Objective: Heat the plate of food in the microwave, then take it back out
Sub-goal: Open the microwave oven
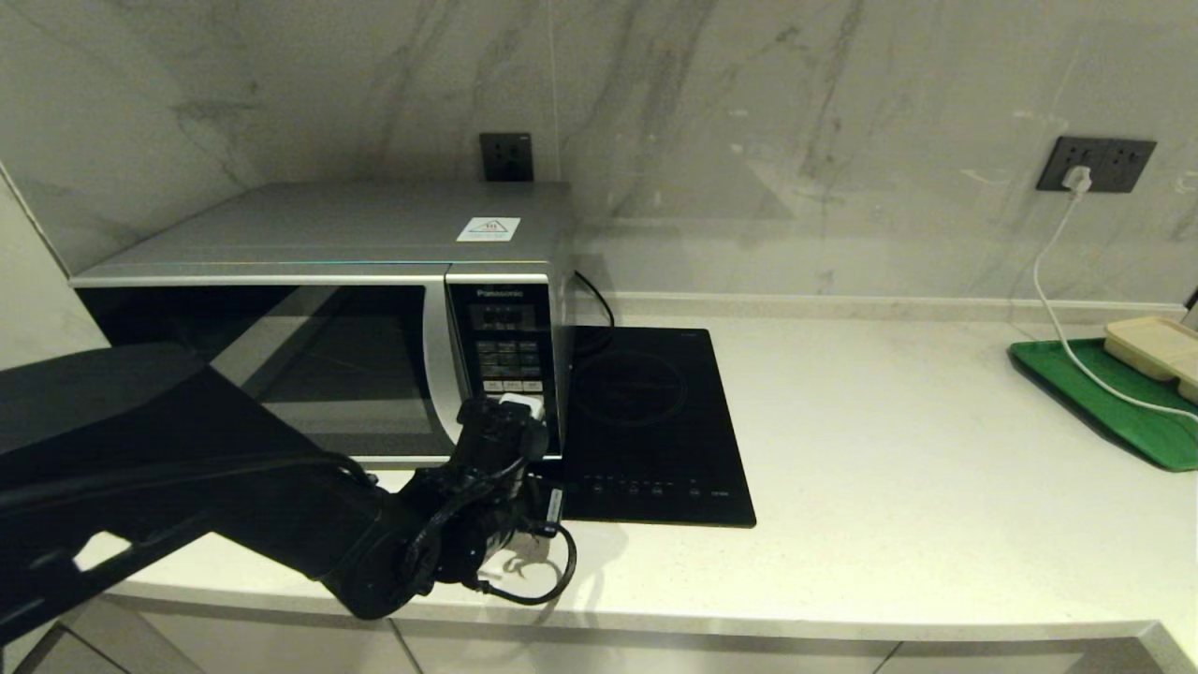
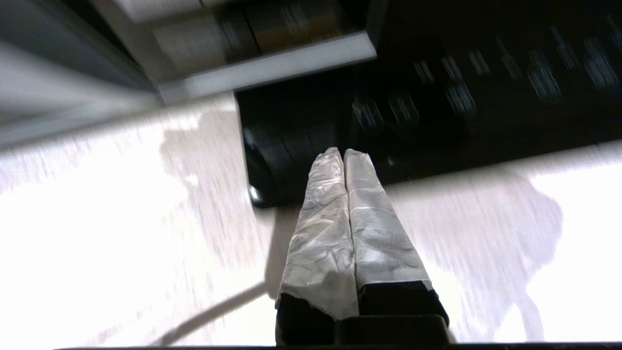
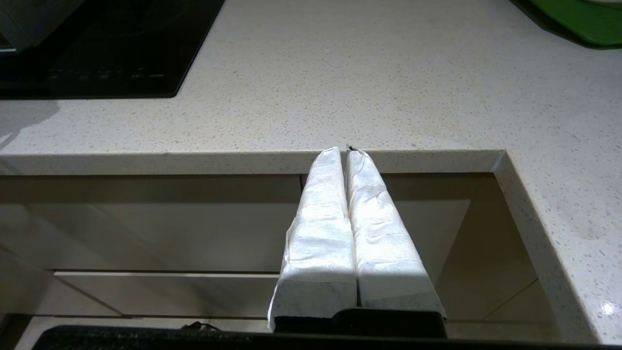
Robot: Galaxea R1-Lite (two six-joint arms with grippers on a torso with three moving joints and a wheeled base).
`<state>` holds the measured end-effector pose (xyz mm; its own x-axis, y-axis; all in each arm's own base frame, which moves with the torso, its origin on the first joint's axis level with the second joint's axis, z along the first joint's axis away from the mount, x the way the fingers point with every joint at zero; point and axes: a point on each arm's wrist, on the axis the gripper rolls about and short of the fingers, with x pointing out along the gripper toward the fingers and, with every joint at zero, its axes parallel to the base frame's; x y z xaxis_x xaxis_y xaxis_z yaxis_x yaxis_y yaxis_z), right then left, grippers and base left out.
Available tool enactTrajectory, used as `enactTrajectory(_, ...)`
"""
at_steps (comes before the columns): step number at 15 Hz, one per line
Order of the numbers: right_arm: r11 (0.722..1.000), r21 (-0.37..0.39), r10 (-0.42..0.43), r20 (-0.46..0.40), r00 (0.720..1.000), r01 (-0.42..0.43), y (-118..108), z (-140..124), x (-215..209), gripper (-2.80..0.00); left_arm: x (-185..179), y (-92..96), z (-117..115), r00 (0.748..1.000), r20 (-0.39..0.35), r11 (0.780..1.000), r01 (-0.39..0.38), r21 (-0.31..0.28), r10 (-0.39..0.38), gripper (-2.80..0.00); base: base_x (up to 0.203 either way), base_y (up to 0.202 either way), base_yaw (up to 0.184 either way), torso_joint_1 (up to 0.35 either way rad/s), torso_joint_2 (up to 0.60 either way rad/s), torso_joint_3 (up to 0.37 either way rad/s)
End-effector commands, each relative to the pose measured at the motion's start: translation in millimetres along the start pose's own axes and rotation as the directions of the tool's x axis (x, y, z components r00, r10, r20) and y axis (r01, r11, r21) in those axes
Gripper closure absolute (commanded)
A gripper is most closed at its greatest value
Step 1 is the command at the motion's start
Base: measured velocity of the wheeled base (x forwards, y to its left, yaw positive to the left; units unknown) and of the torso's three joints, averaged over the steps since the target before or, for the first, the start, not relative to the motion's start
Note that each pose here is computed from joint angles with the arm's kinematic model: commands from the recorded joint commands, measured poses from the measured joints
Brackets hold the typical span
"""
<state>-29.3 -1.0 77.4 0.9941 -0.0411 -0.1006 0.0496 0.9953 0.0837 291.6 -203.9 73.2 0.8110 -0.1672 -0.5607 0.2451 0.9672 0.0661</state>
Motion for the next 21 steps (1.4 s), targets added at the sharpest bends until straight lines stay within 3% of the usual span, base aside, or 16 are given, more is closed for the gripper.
enactTrajectory(1, 1.0, 0.0, -0.001, -0.002, 1.0, 0.001, 0, 0, 0, 0.0, -41, -0.1, -2, 0.999, 0.014, 0.998, 0.052, 0.019, -0.053, 0.0, 0.0, 0.0, 0.0, 0.0, 0.0, 0.0)
enactTrajectory(4, 1.0, 0.0, -0.001, -0.002, 1.0, 0.001, 0, 0, 0, 0.0, -97, 8.1, 4, 0.991, -0.004, 0.991, 0.131, 0.007, -0.131, 0.0, 0.0, 0.0, 0.0, 0.0, 0.0, 0.0)
enactTrajectory(7, 1.0, 0.0, -0.001, -0.002, 1.0, 0.001, 0, 0, 0, 0.0, -156, 25.9, 17, 0.972, -0.092, 0.973, 0.208, -0.101, -0.218, 0.0, 0.0, 0.0, 0.0, 0.0, 0.0, 0.0)
enactTrajectory(9, 1.0, 0.0, -0.001, -0.002, 1.0, 0.001, 0, 0, 0, 0.0, -199, 39.6, 34, 0.936, -0.102, 0.92, 0.303, -0.25, -0.336, 0.0, 0.0, 0.0, 0.0, -0.001, 0.0, 0.016)
enactTrajectory(11, 1.0, 0.0, -0.001, -0.002, 1.0, 0.001, 0, 0, 0, 0.0, -240, 55.5, 39, 0.91, -0.054, 0.875, 0.378, -0.301, -0.411, 0.0, 0.0, 0.0, 0.0, 0.0, 0.0, 0.0)
enactTrajectory(12, 1.0, 0.0, -0.001, -0.002, 1.0, 0.001, 0, 0, 0, 0.0, -261, 64.5, 40, 0.913, -0.008, 0.873, 0.386, -0.299, -0.407, 0.0, 0.0, 0.0, 0.0, 0.0, 0.0, 0.0)
enactTrajectory(13, 1.0, 0.0, -0.001, -0.002, 1.0, 0.001, 0, 0, 0, 0.0, -279, 75.4, 38, 0.942, 0.014, 0.9, 0.324, -0.292, -0.334, 0.0, 0.0, 0.0, 0.0, 0.0, 0.0, 0.0)
enactTrajectory(14, 1.0, 0.0, -0.001, -0.002, 1.0, 0.001, 0, 0, 0, 0.0, -290, 88.3, 35, 0.981, 0.018, 0.936, 0.19, -0.295, -0.194, 0.0, 0.0, 0.0, 0.0, 0.0, 0.0, 0.0)
enactTrajectory(15, 1.0, 0.0, -0.001, -0.003, 1.0, 0.001, 0, 0, 0, 0.0, -303, 102.8, 31, 0.994, 0.046, 0.939, 0.11, -0.327, -0.101, 0.0, 0.0, 0.0, 0.0, 0.0, 0.0, 0.0)
enactTrajectory(17, 1.0, 0.0, -0.001, -0.002, 1.0, 0.001, 0, 0, 0, 0.0, -328, 128.7, 15, 0.995, 0.078, 0.91, -0.027, -0.413, 0.065, 0.0, 0.0, 0.0, 0.0, 0.0, 0.0, 0.0)
enactTrajectory(19, 1.0, -0.001, -0.001, -0.002, 1.0, 0.001, 0, 0, 0, 0.0, -362, 143.4, -12, 0.974, 0.112, 0.866, -0.119, -0.486, 0.196, 0.0, 0.0, 0.0, 0.0, 0.0, 0.0, 0.0)
enactTrajectory(21, 1.0, 0.0, -0.001, -0.002, 1.0, 0.001, 0, 0, 0, 0.0, -389, 145.8, -46, 0.938, 0.139, 0.825, -0.201, -0.528, 0.317, 0.0, 0.0, 0.0, 0.0, 0.0, 0.0, 0.0)
